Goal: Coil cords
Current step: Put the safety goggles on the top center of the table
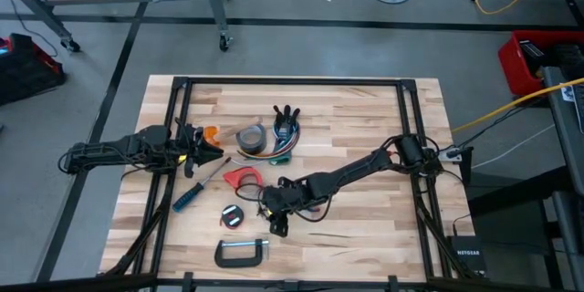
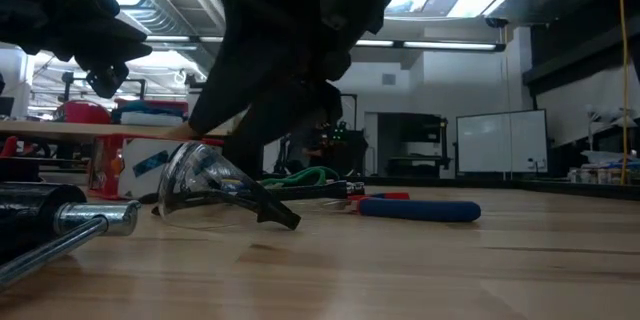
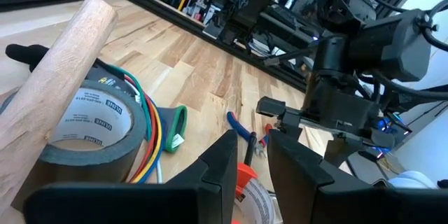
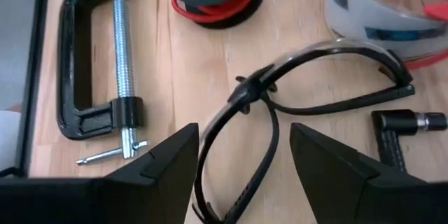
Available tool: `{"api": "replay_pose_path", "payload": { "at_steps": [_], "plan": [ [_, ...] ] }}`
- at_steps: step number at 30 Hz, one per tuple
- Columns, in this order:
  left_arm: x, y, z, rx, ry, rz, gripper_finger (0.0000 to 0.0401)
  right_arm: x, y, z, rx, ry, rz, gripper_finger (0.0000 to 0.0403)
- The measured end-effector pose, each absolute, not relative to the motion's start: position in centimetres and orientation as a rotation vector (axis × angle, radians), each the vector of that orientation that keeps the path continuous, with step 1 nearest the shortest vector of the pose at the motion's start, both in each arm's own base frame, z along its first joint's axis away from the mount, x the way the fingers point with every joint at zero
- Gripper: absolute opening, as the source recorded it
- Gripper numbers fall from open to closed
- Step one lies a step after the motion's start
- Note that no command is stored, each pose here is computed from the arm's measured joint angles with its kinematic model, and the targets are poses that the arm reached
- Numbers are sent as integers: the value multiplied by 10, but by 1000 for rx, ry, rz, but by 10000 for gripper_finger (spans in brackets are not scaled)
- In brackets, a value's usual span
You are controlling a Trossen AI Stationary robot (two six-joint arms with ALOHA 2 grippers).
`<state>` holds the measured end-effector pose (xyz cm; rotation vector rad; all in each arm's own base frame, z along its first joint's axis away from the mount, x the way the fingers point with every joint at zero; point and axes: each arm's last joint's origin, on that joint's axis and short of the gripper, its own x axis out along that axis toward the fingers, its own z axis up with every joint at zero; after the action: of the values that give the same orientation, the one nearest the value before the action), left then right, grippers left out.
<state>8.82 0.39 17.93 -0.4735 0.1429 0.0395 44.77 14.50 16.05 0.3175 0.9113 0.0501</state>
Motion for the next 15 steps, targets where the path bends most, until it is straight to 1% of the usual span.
{"api": "replay_pose_path", "payload": {
  "at_steps": [4, 9, 15],
  "plan": [
    [88, 4, 177, -542, 167, 38, 72, 447, 145, 159, 314, 915, 46, 229],
    [85, 1, 165, -677, 314, 52, 72, 447, 144, 159, 313, 921, 42, 229],
    [85, 0, 164, -657, 319, 62, 72, 446, 145, 154, 307, 946, 36, 229]
  ]
}}
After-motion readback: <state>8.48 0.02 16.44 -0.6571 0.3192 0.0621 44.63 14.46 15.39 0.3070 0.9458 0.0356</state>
